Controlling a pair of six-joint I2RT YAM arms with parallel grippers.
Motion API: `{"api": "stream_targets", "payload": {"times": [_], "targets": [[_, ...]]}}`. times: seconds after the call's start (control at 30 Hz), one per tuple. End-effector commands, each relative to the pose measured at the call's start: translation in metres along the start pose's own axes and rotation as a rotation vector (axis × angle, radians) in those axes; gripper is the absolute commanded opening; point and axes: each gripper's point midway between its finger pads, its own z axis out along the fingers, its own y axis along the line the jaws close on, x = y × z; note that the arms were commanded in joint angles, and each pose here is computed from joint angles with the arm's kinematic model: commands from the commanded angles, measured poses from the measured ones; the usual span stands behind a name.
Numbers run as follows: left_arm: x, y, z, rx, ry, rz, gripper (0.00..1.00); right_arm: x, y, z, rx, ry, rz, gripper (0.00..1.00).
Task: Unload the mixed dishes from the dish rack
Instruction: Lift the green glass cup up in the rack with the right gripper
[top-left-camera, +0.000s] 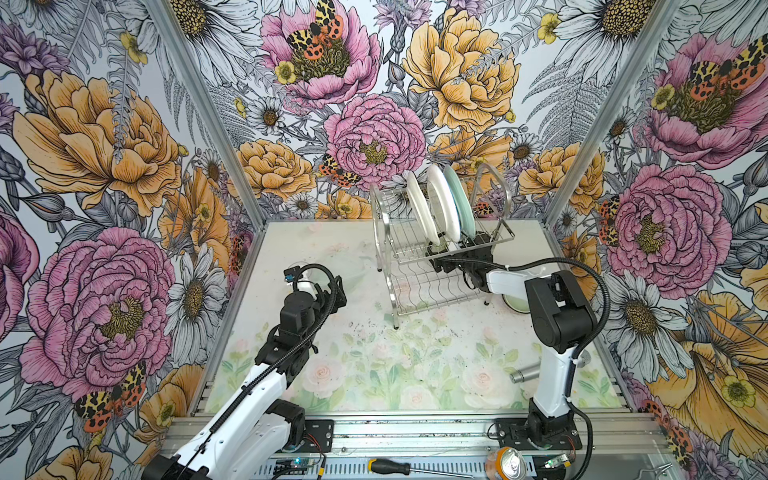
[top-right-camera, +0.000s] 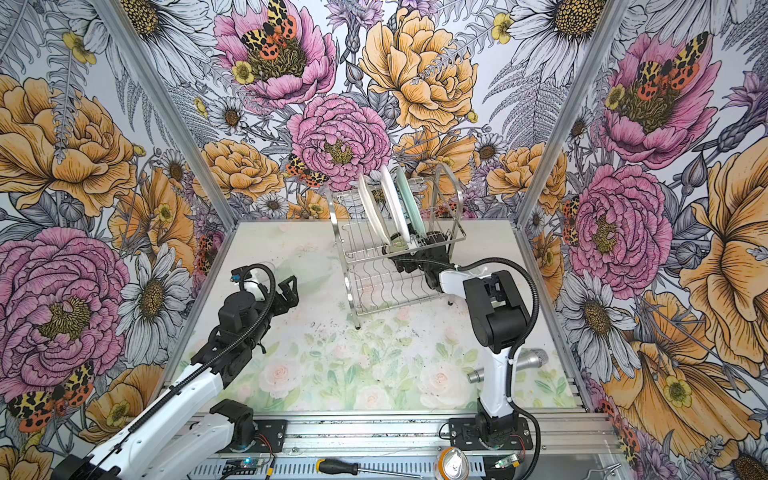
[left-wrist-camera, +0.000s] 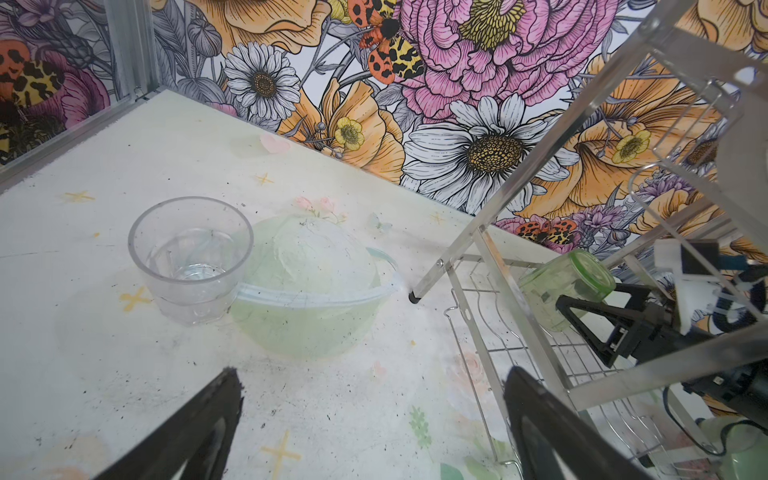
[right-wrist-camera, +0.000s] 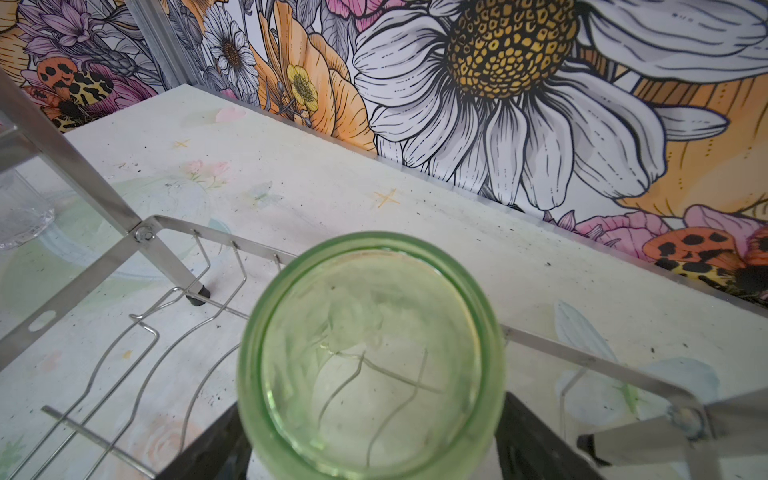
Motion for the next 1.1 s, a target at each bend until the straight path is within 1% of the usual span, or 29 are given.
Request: {"api": "stream_targets", "payload": {"times": [0.0, 0.13, 0.43, 0.7, 0.87, 1.07], "targets": [[0.0, 0.002, 0.002, -0.002, -0.004, 0.005, 0.99, -0.003, -0.006, 0.004, 0.007, 0.0, 0.011, 0.86], [0.0, 0.002, 0.002, -0.004, -0.005, 0.005, 0.99, -0.003, -0.005, 0.004, 0.003, -0.001, 0.011, 0.82], [0.0, 0.003, 0.002, -0.006, -0.008, 0.005, 0.99, -0.003, 0.002, 0.0, -0.025, -0.017, 0.005, 0.79], [0.001, 0.003, 0.004, -0.009, -0.001, 0.007, 0.99, -0.004, 0.012, -0.008, -0.052, -0.044, 0.014, 0.74], [0.001, 0.001, 0.004, 0.0, 0.0, 0.005, 0.99, -0.001, 0.022, -0.018, -0.037, -0.048, -0.016, 0.74], [0.002, -0.001, 0.005, 0.01, 0.005, 0.0, 0.99, 0.002, 0.033, -0.025, -0.04, -0.044, -0.021, 0.73]]}}
